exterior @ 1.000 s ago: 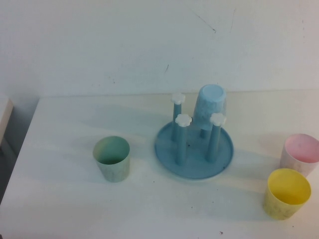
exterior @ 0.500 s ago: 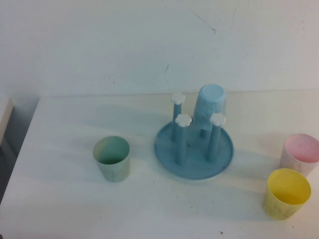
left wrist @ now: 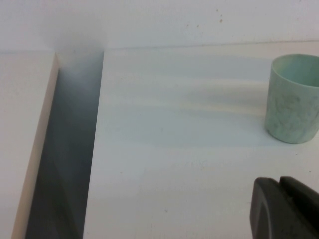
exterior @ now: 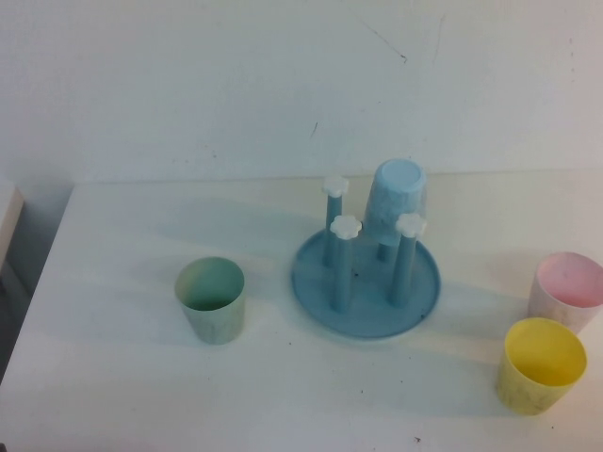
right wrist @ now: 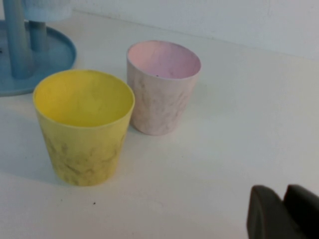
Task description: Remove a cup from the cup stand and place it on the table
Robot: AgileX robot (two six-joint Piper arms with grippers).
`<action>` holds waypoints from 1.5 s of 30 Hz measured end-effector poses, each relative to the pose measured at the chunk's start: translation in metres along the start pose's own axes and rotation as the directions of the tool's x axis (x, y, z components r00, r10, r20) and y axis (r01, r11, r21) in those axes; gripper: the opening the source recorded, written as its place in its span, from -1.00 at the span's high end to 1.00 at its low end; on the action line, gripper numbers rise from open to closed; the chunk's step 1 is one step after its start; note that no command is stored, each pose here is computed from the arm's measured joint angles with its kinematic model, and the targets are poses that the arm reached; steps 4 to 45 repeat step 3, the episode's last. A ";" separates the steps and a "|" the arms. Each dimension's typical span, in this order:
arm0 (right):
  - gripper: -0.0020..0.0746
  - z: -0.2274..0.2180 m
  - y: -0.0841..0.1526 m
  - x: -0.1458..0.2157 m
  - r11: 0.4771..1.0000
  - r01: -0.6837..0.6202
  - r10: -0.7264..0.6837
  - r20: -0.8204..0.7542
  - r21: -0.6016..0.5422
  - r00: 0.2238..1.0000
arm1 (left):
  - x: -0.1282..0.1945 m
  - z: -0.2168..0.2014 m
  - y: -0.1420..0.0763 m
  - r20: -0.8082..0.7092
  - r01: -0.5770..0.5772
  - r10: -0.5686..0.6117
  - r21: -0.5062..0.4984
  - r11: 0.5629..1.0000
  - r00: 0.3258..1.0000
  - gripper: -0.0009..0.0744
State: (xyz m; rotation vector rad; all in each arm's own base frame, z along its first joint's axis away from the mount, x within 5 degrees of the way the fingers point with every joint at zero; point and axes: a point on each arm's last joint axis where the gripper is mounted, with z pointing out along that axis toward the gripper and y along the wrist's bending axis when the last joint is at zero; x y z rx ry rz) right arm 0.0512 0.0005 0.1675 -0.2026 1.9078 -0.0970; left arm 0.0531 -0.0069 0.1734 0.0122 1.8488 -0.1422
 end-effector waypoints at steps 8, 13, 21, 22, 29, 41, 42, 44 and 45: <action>0.76 0.000 0.000 0.000 1.000 0.000 0.000 0.000 0.000 1.000 | 0.000 0.000 0.000 0.000 0.000 0.000 0.000 1.000 1.000 0.98; 0.76 0.000 0.000 0.000 1.000 0.000 0.000 0.000 0.000 1.000 | 0.000 0.000 0.000 0.000 0.000 0.000 0.000 1.000 1.000 0.98; 0.76 0.000 0.000 0.000 1.000 0.000 0.000 0.000 0.000 1.000 | 0.000 0.000 0.000 0.000 0.000 0.000 0.000 1.000 1.000 0.98; 0.76 0.000 0.000 0.000 1.000 0.000 0.000 0.000 0.000 1.000 | 0.000 0.000 0.000 0.000 0.000 0.000 0.000 1.000 1.000 0.98; 0.76 0.000 0.000 0.000 1.000 0.000 0.000 0.000 0.000 1.000 | 0.000 0.000 0.000 0.000 0.000 0.000 0.000 1.000 1.000 0.98; 0.76 0.000 0.000 0.000 1.000 0.000 0.000 0.000 0.000 1.000 | 0.000 0.000 0.000 0.000 0.000 0.000 0.000 1.000 1.000 0.98; 0.76 0.000 0.000 0.000 1.000 0.000 0.000 0.000 0.000 1.000 | 0.000 0.000 0.000 0.000 0.000 0.000 0.000 1.000 1.000 0.98; 0.76 0.000 0.000 0.000 1.000 0.000 0.000 0.000 0.000 1.000 | 0.000 0.000 0.000 0.000 0.000 0.000 0.000 1.000 1.000 0.98; 0.76 0.000 0.000 0.000 1.000 0.000 0.000 0.000 0.000 1.000 | 0.000 0.000 0.000 0.000 0.000 0.000 0.000 1.000 1.000 0.98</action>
